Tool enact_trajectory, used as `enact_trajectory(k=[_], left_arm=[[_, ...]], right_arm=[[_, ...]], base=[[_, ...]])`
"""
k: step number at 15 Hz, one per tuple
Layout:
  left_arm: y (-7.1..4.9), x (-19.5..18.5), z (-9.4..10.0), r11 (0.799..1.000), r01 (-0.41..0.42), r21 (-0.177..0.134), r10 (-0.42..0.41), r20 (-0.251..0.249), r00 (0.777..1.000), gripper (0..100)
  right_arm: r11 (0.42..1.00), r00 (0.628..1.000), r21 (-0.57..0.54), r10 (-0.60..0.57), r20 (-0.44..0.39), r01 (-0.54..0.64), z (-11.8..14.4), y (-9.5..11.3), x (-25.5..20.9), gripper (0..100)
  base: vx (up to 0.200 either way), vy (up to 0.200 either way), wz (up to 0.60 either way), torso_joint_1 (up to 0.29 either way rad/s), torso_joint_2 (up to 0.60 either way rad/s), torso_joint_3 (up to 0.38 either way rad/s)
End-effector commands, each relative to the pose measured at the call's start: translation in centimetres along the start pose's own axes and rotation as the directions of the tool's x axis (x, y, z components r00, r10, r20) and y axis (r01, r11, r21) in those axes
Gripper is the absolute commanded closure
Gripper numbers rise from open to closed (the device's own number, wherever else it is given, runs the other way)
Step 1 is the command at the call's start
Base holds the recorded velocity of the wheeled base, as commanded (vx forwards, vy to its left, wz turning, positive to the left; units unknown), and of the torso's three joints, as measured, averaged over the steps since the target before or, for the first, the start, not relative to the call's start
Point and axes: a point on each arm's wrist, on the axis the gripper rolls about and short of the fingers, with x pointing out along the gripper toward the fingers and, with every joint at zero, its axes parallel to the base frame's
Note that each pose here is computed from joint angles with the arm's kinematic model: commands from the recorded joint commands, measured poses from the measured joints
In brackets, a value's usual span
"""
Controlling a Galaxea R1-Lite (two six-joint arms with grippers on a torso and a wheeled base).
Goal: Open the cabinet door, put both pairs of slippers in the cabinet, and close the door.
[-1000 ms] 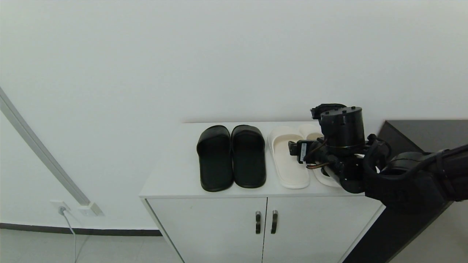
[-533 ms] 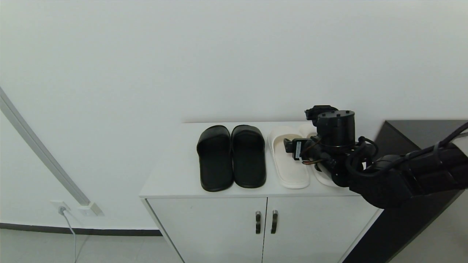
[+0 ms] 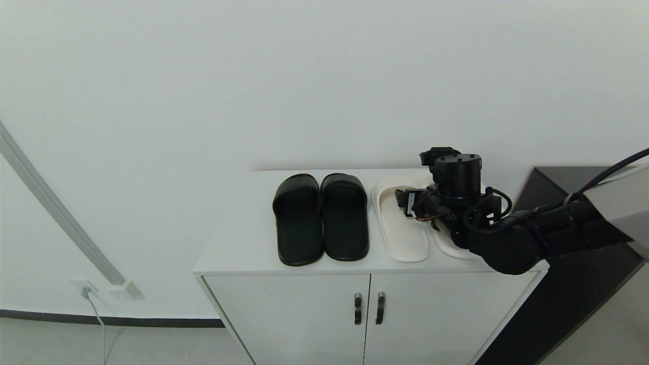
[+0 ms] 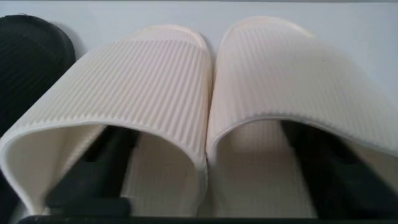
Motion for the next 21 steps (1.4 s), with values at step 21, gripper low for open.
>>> enact_trajectory(k=[21], left_arm=[[0.0,0.0,0.0,1.0,0.0,0.0,0.0,0.0,1.0,100]], right_arm=[[0.698,0.711,-0.137,0.689,-0.139,-0.703,-0.5,-4.7,-20.8,100]], base=[[0.0,0.0,0.0,0.0,0.0,0.0]])
